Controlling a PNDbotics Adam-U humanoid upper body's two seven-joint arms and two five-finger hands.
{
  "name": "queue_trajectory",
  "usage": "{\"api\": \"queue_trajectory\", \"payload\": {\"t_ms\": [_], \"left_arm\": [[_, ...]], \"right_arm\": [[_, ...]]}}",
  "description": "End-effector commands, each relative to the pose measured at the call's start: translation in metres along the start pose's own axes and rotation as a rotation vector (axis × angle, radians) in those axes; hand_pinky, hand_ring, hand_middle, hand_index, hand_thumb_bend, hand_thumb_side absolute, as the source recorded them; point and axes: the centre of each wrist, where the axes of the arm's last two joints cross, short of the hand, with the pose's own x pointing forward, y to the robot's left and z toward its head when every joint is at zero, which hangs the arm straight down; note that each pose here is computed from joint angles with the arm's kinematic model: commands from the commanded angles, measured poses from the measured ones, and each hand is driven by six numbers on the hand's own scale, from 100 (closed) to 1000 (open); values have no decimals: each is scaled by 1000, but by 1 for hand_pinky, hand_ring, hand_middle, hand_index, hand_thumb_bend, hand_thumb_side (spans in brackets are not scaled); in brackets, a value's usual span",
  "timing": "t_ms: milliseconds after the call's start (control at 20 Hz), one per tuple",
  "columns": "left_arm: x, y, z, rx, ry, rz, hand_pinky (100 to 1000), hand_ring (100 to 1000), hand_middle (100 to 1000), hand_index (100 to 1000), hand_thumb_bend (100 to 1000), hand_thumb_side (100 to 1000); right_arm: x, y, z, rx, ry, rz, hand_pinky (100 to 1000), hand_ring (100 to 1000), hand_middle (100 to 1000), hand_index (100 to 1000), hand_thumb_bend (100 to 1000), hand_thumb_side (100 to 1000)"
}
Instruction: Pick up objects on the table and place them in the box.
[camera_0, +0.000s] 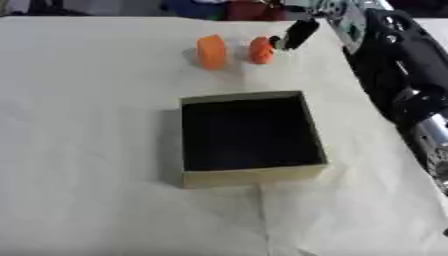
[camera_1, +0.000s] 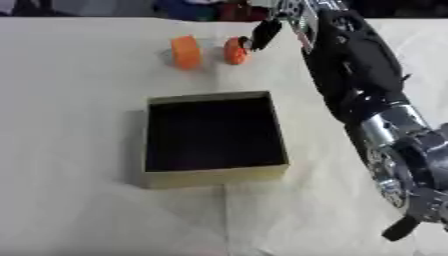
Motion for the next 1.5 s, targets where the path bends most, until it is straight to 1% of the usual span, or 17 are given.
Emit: {"api": "queue_trajectory", "payload": {"t_ms": [50, 150, 450, 600, 750, 800, 850, 1050, 1450, 1500], "left_arm": [[5, 4, -8, -10, -37, -16, 583, 582, 649, 786, 100, 739], [5, 4, -8, -12, -40, -17, 583, 582, 649, 786, 100, 737], [6, 3, -11, -16, -50, -16, 582, 580, 649, 786, 100, 742], [7, 3, -12, -16, -55, -16, 583, 579, 649, 786, 100, 742], [7, 2, -13, -18, -59, -15, 583, 578, 649, 781, 100, 743], [7, 2, -13, -19, -61, -15, 583, 578, 648, 779, 100, 744], [8, 2, -13, -20, -62, -15, 583, 578, 648, 778, 100, 744], [8, 1, -14, -21, -66, -15, 583, 577, 648, 775, 100, 745], [9, 1, -16, -24, -77, -14, 583, 572, 648, 774, 100, 745], [9, 1, -16, -24, -77, -14, 583, 572, 648, 774, 100, 745]], "right_arm": [[-7, -16, 7, -33, 43, 31, 924, 919, 860, 871, 122, 220], [-9, -16, 8, -39, 59, 32, 924, 921, 862, 871, 120, 214], [-11, -21, 11, -78, 97, 27, 924, 921, 859, 871, 127, 237], [-11, -23, 11, -93, 103, 23, 925, 921, 859, 872, 151, 258], [-11, -24, 12, -108, 122, 31, 922, 923, 863, 871, 171, 253], [-11, -25, 13, -113, 135, 36, 920, 925, 865, 869, 163, 236], [-13, -25, 13, -118, 151, 41, 920, 925, 865, 870, 181, 251], [-18, -26, 16, -128, 204, 54, 917, 927, 867, 869, 189, 249], [-22, -28, 19, -142, 251, 62, 915, 927, 863, 866, 185, 254], [-22, -28, 19, -143, 255, 60, 915, 927, 862, 866, 191, 240]]}}
